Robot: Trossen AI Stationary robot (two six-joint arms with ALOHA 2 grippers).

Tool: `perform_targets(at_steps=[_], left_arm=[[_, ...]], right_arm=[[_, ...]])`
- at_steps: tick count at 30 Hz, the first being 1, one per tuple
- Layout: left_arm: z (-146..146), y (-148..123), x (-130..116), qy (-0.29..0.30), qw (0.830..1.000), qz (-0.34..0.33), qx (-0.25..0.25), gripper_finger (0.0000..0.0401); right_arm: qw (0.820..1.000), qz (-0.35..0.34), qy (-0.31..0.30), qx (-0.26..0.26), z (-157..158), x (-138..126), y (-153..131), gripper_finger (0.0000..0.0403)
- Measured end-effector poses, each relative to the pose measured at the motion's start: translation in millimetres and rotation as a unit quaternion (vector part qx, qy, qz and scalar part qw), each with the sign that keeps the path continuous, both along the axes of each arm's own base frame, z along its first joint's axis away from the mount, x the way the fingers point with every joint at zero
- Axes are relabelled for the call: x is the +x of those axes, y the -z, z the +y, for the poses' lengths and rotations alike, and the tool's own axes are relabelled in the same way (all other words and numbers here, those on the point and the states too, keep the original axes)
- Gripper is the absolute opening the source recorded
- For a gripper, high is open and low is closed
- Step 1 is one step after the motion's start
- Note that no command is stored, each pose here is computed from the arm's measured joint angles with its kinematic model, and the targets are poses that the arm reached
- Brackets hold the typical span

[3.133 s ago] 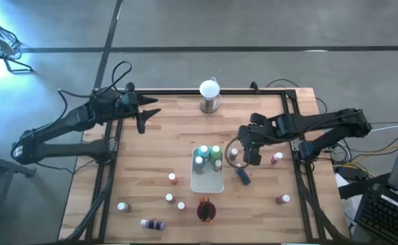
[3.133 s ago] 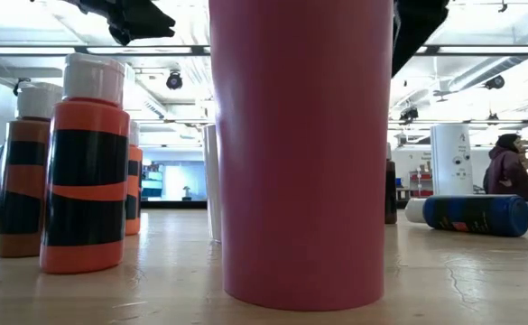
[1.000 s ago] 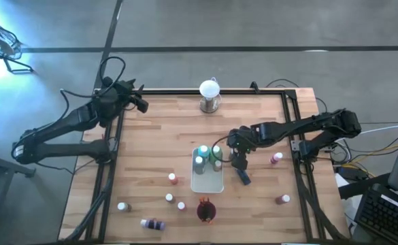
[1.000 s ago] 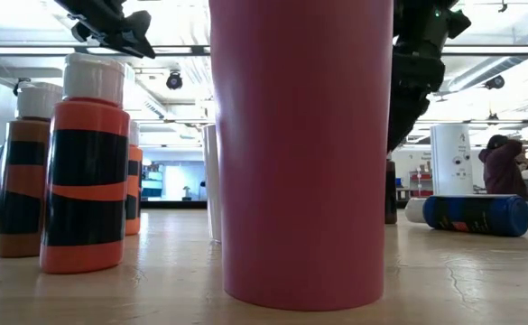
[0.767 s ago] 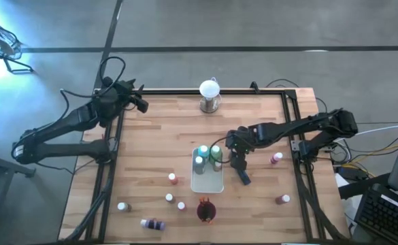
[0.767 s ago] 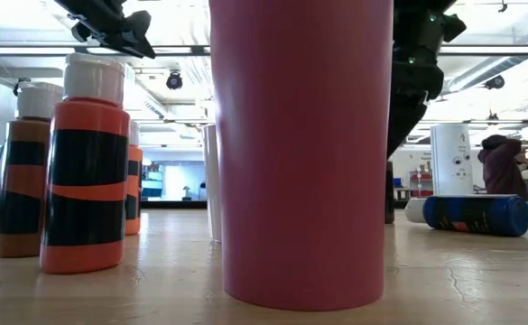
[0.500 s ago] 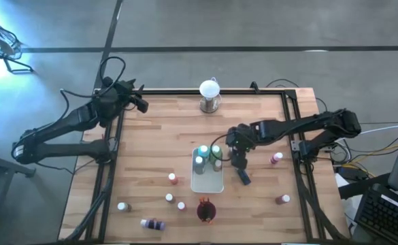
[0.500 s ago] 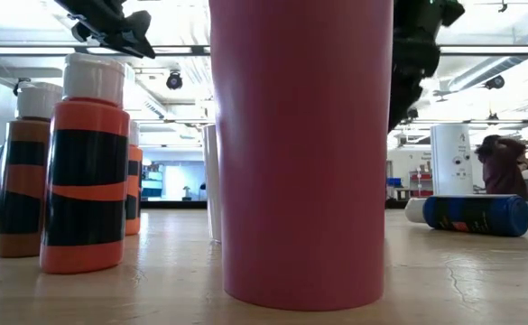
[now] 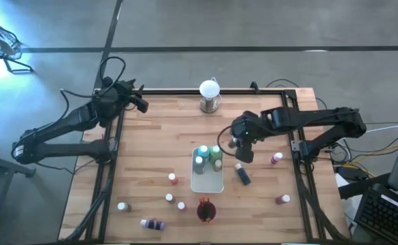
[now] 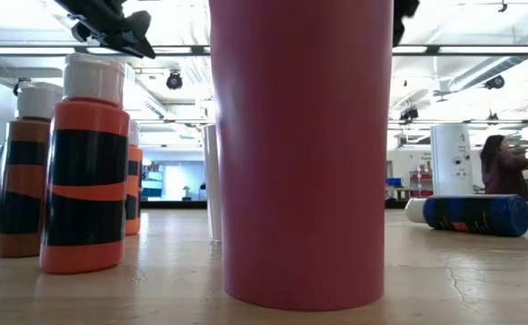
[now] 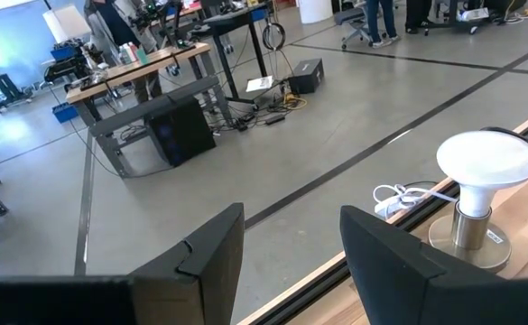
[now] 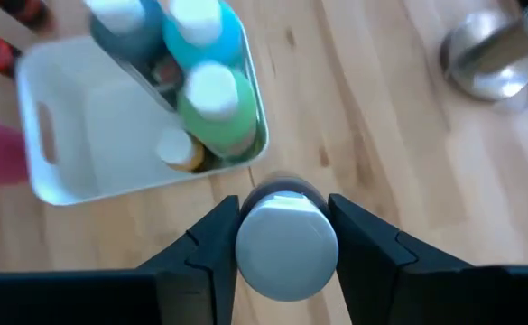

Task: Pick & Place Paint Supplies
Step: Put the brown paint bottle into the white bin

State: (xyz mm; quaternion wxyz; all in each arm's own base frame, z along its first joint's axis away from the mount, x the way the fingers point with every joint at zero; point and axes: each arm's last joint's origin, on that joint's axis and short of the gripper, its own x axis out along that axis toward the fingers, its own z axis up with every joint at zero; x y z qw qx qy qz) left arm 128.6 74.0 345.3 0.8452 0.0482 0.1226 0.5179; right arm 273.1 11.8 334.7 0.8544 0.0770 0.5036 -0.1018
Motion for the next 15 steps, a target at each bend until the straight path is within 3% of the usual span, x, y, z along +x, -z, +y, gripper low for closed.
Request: perform_targets(at_steps=[8,15], left_arm=[[0,0,0,0.0,1.0,0.0,0.0,0.0191],[0,0,0,0.0,1.0,0.0,0.0,0.0191]], right_arm=[[0.997,-0.079,-0.026,0.001,15,-1,-52,0.0134],[0.994,-0.092,-0.057,0.004,32,6,-61,0.0134]])
